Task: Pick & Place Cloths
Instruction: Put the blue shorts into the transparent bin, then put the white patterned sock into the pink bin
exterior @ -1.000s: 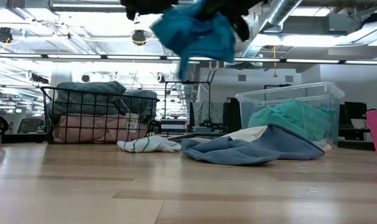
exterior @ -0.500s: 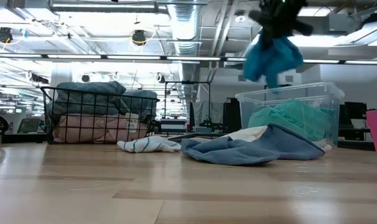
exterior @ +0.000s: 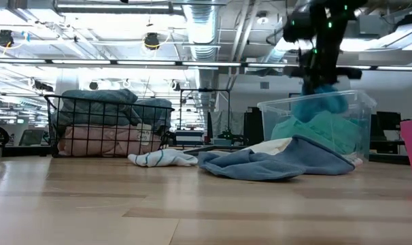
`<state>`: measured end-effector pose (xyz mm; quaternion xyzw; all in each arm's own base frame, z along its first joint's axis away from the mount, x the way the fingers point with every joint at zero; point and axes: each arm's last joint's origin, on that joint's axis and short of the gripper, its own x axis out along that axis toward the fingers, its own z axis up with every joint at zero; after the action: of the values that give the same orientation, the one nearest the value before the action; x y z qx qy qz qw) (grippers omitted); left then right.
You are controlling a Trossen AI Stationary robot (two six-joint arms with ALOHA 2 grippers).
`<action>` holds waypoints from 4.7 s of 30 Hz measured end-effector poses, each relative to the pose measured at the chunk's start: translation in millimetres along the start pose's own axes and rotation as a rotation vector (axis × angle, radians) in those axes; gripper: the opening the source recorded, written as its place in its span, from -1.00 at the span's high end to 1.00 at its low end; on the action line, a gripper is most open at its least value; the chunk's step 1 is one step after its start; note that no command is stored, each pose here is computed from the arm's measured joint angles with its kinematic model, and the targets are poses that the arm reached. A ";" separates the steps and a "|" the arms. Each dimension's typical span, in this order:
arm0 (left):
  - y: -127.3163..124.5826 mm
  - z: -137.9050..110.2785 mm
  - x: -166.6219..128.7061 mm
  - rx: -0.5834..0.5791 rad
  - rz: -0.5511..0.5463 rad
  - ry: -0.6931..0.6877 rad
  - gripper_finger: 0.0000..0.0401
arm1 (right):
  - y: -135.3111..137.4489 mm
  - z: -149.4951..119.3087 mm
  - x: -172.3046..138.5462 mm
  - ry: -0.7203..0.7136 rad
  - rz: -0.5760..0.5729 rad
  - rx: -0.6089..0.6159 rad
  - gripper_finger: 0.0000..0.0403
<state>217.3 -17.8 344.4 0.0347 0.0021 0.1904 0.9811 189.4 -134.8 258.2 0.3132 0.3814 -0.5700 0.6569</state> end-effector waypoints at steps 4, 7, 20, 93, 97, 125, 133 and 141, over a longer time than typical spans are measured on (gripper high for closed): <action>-0.1 -1.2 0.0 0.007 -0.001 0.011 -0.25 | -5.7 -7.1 14.1 0.050 -0.001 -0.011 0.83; 0.1 -1.9 0.2 0.010 0.000 0.017 -0.25 | -9.1 -12.0 18.9 0.087 -0.037 -0.026 0.77; -0.2 -6.9 0.0 0.037 -0.004 0.064 -0.25 | -13.0 -0.2 -9.0 0.143 -0.076 -0.129 -0.51; -58.8 -190.1 81.1 0.144 -0.211 0.833 -0.25 | 17.7 -15.2 -92.8 0.030 0.346 -0.314 -0.29; -55.4 -214.3 86.4 0.123 -0.186 0.923 -0.25 | 21.0 -20.6 -96.0 0.030 0.360 -0.342 -0.29; -5.5 -46.1 54.8 -0.294 -0.251 0.201 0.97 | 110.1 -62.4 -148.5 -0.424 0.931 -0.696 -0.29; 5.4 -21.8 44.7 -0.328 -0.276 0.047 0.97 | 154.3 -56.0 -147.4 -0.705 1.060 -0.684 -0.29; 4.1 -21.4 45.4 -0.294 -0.280 0.032 0.97 | 169.2 -39.1 -140.4 -0.807 1.165 -0.617 -0.29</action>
<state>257.5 4.4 323.7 -0.1128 -0.0054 0.0509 0.9923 342.6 -4.1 354.7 0.0340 0.0276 -0.0704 0.9966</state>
